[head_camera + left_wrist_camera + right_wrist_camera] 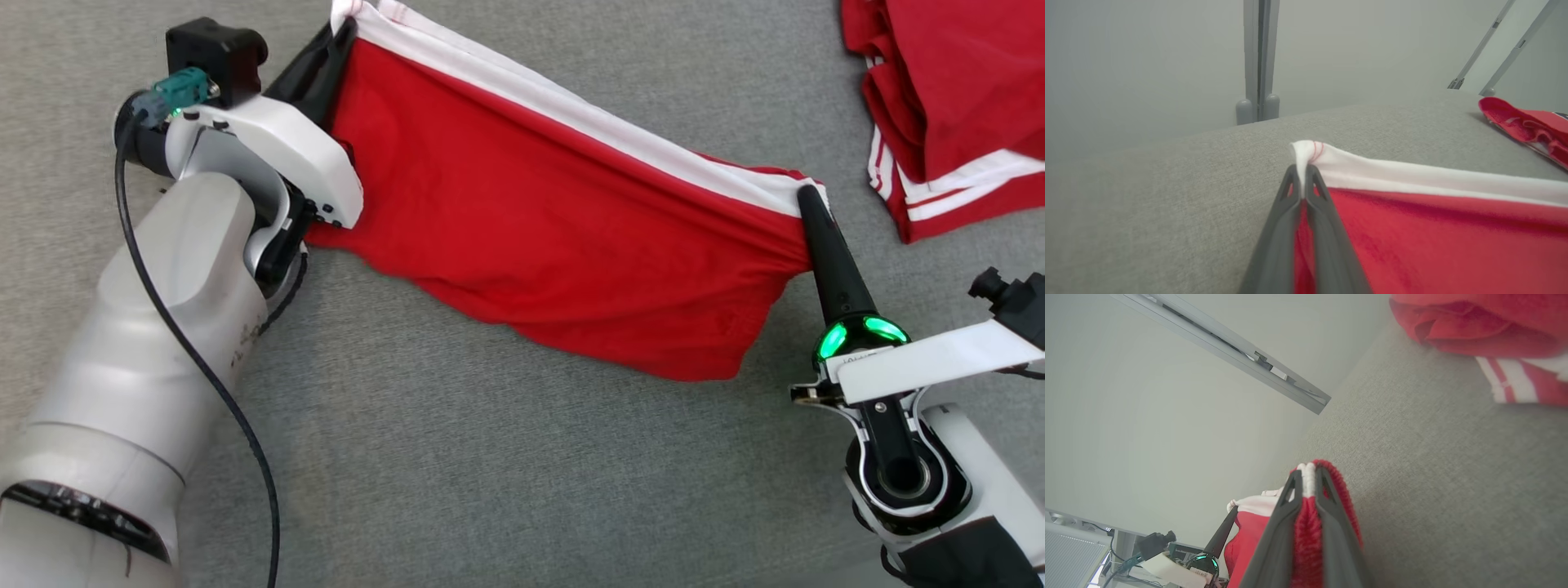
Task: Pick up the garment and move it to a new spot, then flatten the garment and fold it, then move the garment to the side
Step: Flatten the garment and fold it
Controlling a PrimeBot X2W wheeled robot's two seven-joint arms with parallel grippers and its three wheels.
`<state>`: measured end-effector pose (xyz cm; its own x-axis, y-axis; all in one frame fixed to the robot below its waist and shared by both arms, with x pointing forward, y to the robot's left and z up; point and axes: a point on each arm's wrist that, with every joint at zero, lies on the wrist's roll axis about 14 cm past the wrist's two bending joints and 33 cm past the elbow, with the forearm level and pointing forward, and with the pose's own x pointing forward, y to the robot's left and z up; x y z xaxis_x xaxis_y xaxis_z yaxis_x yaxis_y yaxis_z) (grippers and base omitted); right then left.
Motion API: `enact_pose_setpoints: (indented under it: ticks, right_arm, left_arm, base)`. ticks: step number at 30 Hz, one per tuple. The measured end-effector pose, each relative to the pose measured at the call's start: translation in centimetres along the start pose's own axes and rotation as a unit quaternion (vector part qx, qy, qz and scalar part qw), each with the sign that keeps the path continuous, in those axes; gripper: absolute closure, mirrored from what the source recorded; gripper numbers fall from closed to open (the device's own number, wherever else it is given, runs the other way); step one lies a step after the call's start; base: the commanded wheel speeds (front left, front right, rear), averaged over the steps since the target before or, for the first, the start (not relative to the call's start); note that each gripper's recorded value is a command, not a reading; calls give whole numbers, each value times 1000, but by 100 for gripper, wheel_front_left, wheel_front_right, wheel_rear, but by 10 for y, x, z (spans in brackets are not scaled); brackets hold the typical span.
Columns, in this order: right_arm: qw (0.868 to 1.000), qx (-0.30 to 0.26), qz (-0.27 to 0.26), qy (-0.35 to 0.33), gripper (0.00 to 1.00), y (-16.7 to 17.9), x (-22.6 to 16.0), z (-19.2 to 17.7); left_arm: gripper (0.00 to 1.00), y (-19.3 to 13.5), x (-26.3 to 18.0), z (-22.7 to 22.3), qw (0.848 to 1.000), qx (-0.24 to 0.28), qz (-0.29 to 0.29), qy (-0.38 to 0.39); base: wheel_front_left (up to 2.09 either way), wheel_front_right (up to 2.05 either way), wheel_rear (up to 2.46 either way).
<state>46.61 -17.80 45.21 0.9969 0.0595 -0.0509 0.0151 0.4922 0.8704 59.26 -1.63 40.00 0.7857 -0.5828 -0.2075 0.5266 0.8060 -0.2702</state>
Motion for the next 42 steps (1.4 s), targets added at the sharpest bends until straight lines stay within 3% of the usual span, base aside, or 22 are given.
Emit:
enact_pose_setpoints:
  ticks: [9, 10, 13, 16, 17, 18, 20, 34, 42]
  right_arm:
    - [1000, -1, -13, 2, 100, -8, -3, -1]
    - [1000, -1, -14, 4, 90, -8, -3, -3]
    - [1000, -3, -12, 12, 83, -7, -2, -7]
    - [1000, -3, -12, 16, 69, -7, -2, -10]
    - [1000, -3, -12, 19, 60, -7, -2, -11]
    - [1000, -2, -11, 20, 53, -6, -1, -12]
    - [1000, -4, -7, 22, 0, -4, 2, -13]
    - [1000, -11, -1, 29, 0, 2, 3, -14]
    - [1000, -24, 9, 16, 0, 13, -9, -2]
  left_arm:
    - [100, 0, 17, -11, 1000, 17, -7, 23]
    - [100, 1, 17, -16, 999, 18, -5, 30]
    - [100, 4, 18, -19, 999, 19, 1, 38]
    - [51, 5, 18, -17, 999, 17, 3, 37]
    - [14, 5, 18, -17, 999, 18, 4, 38]
    - [0, 6, 17, -16, 999, 17, 5, 38]
    - [0, 6, 16, -15, 999, 18, 5, 37]
    - [0, 1, 9, 14, 999, 35, -7, 8]
    - [0, -6, -19, 48, 999, 37, -13, -31]
  base:
    - [0, 0, 0]
    - [0, 0, 0]
    - [0, 0, 0]
    - [0, 0, 0]
    - [0, 0, 0]
    - [0, 0, 0]
    - [0, 0, 0]
    - [0, 0, 0]
    - [0, 0, 0]
